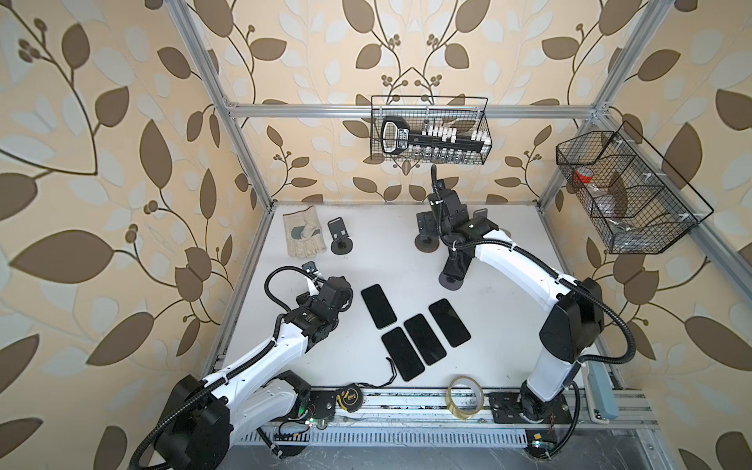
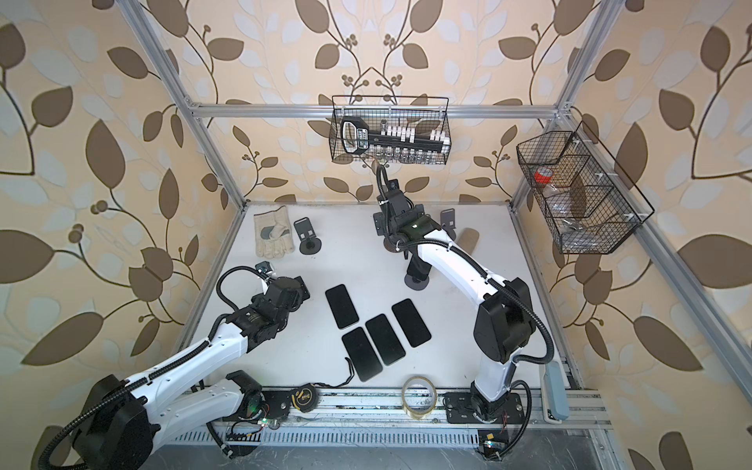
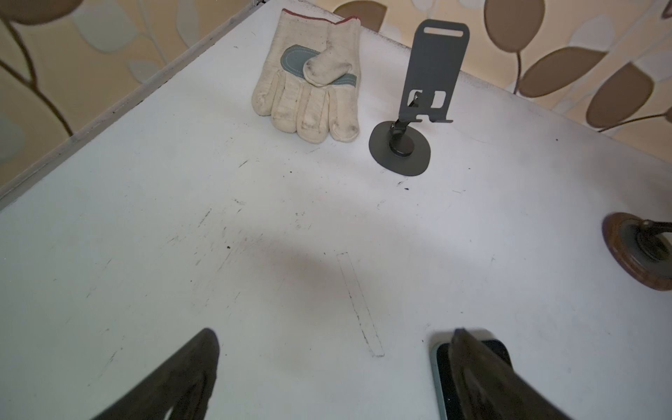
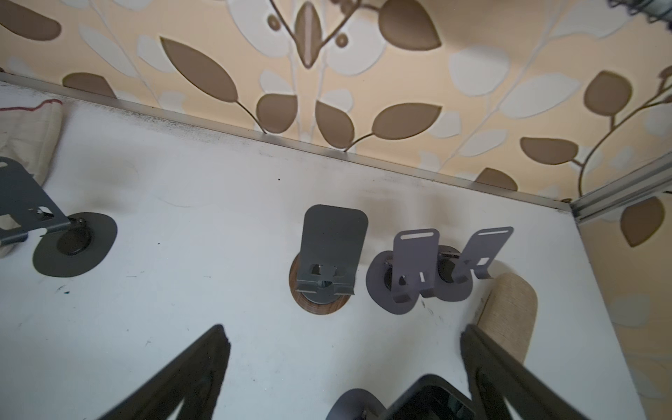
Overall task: Remove the phone from the phone stand
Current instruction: Place the phone stand at the top-center of the table, then remove the phone from the phone stand.
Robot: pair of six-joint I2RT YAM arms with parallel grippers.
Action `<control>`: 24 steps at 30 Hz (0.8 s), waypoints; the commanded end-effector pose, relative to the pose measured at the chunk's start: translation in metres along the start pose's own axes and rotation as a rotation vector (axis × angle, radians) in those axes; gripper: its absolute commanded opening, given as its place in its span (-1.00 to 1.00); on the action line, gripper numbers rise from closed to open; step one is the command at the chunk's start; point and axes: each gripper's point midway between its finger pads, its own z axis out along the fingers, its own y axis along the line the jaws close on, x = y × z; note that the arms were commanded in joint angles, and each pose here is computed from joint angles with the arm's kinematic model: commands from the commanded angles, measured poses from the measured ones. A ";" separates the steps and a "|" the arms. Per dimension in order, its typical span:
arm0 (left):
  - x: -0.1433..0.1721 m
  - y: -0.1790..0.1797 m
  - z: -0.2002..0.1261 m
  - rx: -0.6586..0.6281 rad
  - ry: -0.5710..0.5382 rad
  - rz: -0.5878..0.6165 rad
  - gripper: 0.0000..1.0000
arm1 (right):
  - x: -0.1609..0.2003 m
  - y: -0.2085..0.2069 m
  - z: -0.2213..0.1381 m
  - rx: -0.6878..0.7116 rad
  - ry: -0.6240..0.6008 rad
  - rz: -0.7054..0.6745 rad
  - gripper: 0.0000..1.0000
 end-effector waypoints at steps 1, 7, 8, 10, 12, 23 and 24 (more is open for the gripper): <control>-0.001 -0.010 -0.003 0.073 -0.016 -0.033 0.98 | -0.008 -0.009 -0.034 0.178 -0.137 -0.068 1.00; 0.005 -0.019 0.000 0.096 0.026 -0.026 0.98 | 0.016 -0.010 -0.053 0.336 -0.106 -0.149 1.00; 0.007 -0.020 0.001 0.099 0.034 -0.023 0.98 | 0.019 -0.012 -0.051 0.332 -0.083 -0.123 1.00; 0.009 -0.022 0.003 0.101 0.045 -0.019 0.98 | 0.026 -0.016 -0.050 0.326 -0.051 -0.059 1.00; 0.009 -0.023 0.003 0.100 0.048 -0.016 0.98 | 0.034 -0.026 -0.052 0.349 -0.034 0.041 0.95; 0.006 -0.017 0.002 0.067 0.037 -0.004 0.98 | 0.063 -0.053 -0.033 0.320 0.123 0.345 1.00; 0.006 -0.017 0.003 0.061 0.038 0.000 0.98 | 0.064 -0.056 -0.032 0.320 0.132 0.357 1.00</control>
